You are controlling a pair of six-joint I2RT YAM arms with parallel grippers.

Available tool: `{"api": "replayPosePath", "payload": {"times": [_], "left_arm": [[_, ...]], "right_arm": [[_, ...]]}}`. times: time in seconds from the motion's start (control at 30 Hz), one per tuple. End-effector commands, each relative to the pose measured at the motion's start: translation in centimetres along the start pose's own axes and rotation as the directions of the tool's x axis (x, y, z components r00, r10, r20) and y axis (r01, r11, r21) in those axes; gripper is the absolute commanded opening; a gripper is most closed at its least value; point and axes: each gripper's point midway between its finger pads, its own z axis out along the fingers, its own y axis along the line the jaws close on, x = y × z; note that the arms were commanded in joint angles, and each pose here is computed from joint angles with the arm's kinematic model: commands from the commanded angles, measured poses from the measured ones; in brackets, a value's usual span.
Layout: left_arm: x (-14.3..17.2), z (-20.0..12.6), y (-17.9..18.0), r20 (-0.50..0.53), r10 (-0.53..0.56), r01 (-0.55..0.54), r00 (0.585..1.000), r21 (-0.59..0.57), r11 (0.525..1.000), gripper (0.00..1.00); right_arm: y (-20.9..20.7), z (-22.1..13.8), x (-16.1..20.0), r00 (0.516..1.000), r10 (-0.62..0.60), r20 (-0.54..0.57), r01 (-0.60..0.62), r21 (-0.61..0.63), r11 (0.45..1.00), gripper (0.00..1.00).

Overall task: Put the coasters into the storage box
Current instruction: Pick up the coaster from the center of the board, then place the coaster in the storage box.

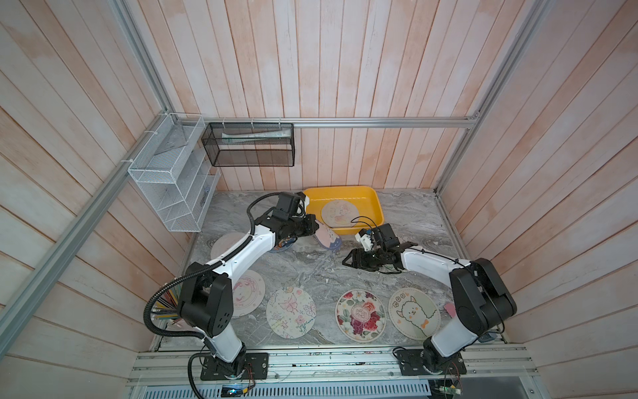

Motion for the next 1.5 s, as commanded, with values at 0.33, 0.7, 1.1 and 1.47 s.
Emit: {"api": "replayPosePath", "payload": {"times": [0.33,0.7,1.1,1.47], "left_arm": [[-8.9,4.4,-4.3,0.109,0.122,-0.134,0.987,0.116,0.984,0.00],[-10.8,12.4,-4.6,0.142,0.109,-0.148,0.984,0.302,0.942,0.00],[-9.1,17.9,7.4,0.059,0.032,-0.035,0.998,0.048,0.998,0.08],[-8.4,16.4,9.6,0.049,0.043,-0.039,0.998,-0.075,0.996,0.87]], "right_arm": [[0.7,-2.4,0.2,0.998,0.015,0.066,-0.012,-0.045,0.999,0.68],[-0.2,-3.2,-0.1,0.995,0.035,0.092,-0.032,-0.035,0.999,0.69],[-0.5,-3.2,0.3,0.995,0.046,0.085,-0.044,-0.027,0.999,0.69],[-0.9,-3.0,0.2,0.996,0.049,0.081,-0.048,-0.008,0.999,0.70]]}}
